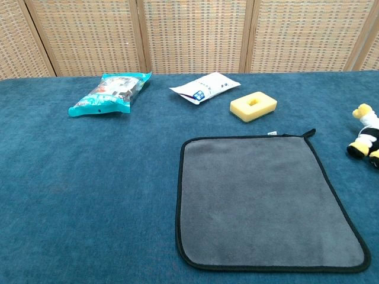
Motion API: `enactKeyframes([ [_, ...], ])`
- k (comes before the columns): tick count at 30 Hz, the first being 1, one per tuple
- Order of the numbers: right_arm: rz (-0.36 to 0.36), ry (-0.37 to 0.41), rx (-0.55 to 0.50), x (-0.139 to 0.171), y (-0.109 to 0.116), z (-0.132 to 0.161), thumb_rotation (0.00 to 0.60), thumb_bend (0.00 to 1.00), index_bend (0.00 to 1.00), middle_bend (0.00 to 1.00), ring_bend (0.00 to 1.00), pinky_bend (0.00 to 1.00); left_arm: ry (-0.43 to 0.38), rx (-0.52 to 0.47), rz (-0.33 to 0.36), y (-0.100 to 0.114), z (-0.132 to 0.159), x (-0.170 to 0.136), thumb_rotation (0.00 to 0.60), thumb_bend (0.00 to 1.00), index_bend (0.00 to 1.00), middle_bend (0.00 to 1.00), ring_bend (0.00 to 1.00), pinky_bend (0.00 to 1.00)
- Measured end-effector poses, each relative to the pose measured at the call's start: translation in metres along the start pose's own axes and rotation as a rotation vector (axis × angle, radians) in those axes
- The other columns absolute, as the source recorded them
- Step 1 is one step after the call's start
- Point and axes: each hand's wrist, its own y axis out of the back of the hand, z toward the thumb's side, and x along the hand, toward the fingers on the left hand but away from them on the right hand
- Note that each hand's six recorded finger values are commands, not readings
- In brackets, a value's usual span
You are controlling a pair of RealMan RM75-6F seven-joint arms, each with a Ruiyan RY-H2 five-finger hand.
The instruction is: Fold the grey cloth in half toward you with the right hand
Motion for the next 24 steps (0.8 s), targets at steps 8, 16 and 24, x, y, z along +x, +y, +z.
enactKeyframes([
  [8, 0.021, 0.019, -0.006, -0.005, -0.004, 0.002, 0.6, 0.0, 0.0, 0.0, 0.0, 0.0, 0.011, -0.002, -0.003, 0.0, -0.003, 0.002, 0.6, 0.16, 0.0, 0.0, 0.0, 0.0],
  [16, 0.045, 0.165, 0.009, -0.051, -0.001, 0.035, 0.6, 0.0, 0.06, 0.0, 0.0, 0.0, 0.031, 0.003, 0.013, 0.001, -0.005, 0.007, 0.6, 0.16, 0.0, 0.0, 0.0, 0.0],
  [24, 0.083, 0.349, -0.011, -0.128, 0.005, 0.11, 0.6, 0.25, 0.24, 0.0, 0.0, 0.0, 0.059, 0.006, 0.001, -0.003, -0.009, 0.016, 0.6, 0.16, 0.0, 0.0, 0.0, 0.0],
])
